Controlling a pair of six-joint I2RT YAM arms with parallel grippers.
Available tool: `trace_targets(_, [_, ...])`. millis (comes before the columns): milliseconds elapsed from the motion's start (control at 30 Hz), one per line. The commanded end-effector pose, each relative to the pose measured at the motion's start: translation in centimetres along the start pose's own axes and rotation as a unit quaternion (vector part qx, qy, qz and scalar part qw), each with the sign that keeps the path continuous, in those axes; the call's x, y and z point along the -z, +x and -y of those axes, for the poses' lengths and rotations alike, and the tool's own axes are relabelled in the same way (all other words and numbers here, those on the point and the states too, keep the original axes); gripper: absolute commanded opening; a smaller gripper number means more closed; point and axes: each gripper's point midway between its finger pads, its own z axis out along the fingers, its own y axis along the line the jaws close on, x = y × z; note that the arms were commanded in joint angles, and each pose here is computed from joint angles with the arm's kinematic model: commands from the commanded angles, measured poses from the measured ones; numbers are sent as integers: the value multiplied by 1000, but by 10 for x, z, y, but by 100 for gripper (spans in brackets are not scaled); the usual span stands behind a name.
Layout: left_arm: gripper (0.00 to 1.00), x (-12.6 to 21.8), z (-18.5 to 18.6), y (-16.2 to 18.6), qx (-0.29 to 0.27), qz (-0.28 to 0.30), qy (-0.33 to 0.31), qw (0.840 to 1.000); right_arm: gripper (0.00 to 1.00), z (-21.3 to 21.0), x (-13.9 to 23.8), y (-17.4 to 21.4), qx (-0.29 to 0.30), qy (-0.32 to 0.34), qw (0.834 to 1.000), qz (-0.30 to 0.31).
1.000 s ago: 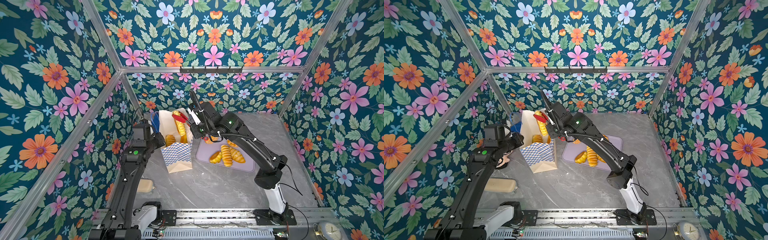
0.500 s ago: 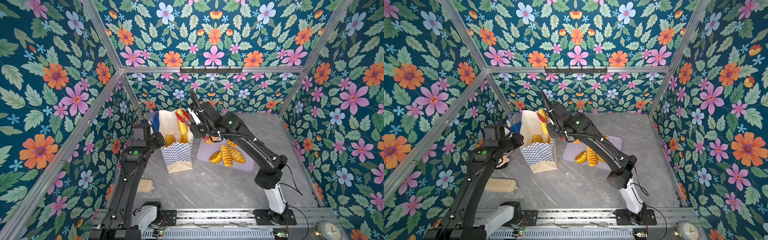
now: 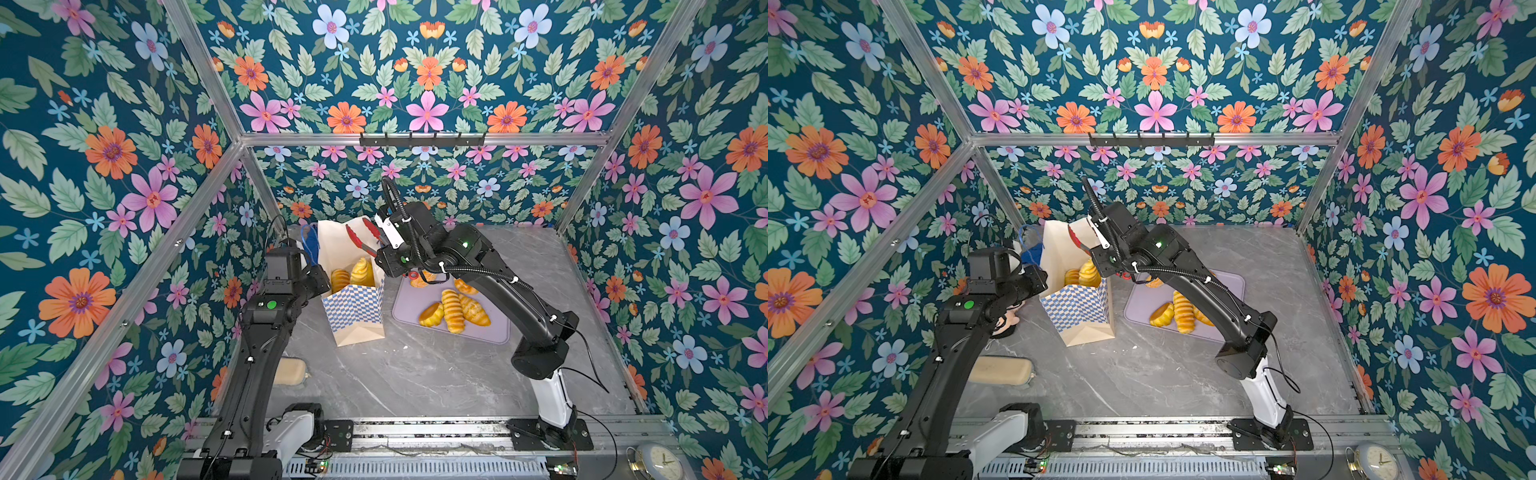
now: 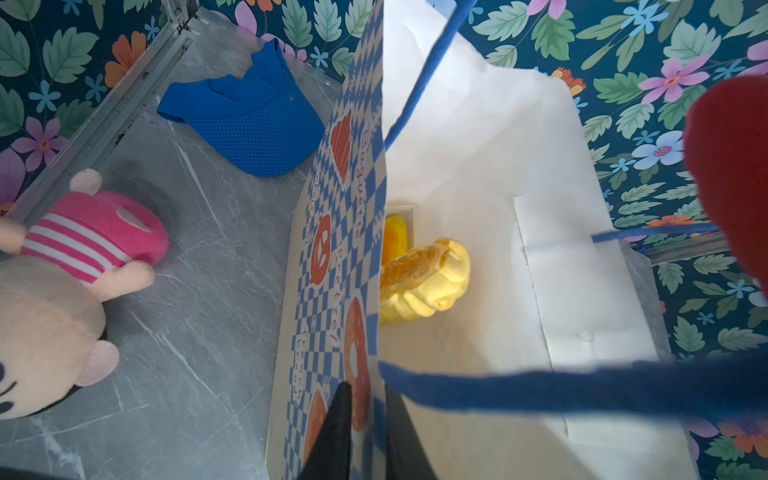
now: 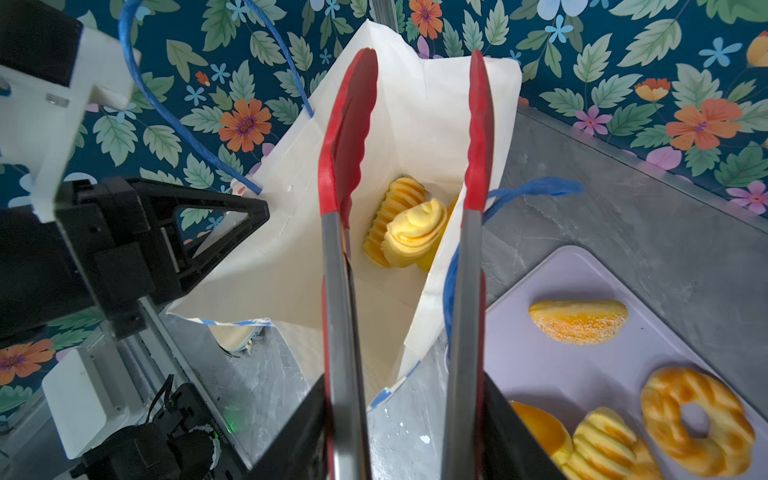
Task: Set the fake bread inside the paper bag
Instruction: 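Withdraw the open tongs from the bag back toward the tray, then move the open tongs over the ridged yellow bread on the tray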
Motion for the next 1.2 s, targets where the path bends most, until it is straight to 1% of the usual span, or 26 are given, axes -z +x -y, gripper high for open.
trace_targets(0, [17,1,1,-3,-6,7,3,1000,51,-6,9,-13,-6,-15,1000,26])
trace_targets(233, [17,1,2,-4,-6,7,3,1000,51,-11,25,-22,-13,-32,998,46])
trace_targets(433, [17,2,1,-4,-6,10,2,1000,50,-15,47,-34,-22,-50,996,76])
trace_targets(667, [17,3,2,-6,-5,10,2,1000,50,-3,81,-43,-32,-35,992,117])
trace_targets(767, [17,4,3,-6,-6,11,4,1000,50,15,95,-42,-49,-7,990,130])
trace_targets(867, [17,3,3,-6,-6,11,3,1000,48,42,107,-35,-85,16,987,133])
trace_targets(900, [17,3,3,-6,-6,10,4,1000,48,51,106,-31,-98,21,986,131])
trace_targets(933, [17,2,3,-6,-6,10,3,1000,48,59,123,-30,-112,20,983,145])
trace_targets(1033, [17,3,3,-7,-7,10,3,1000,49,83,131,-14,-145,31,978,147])
trace_targets(1167, [17,2,3,-7,-8,10,2,1000,49,108,138,8,-175,55,973,142])
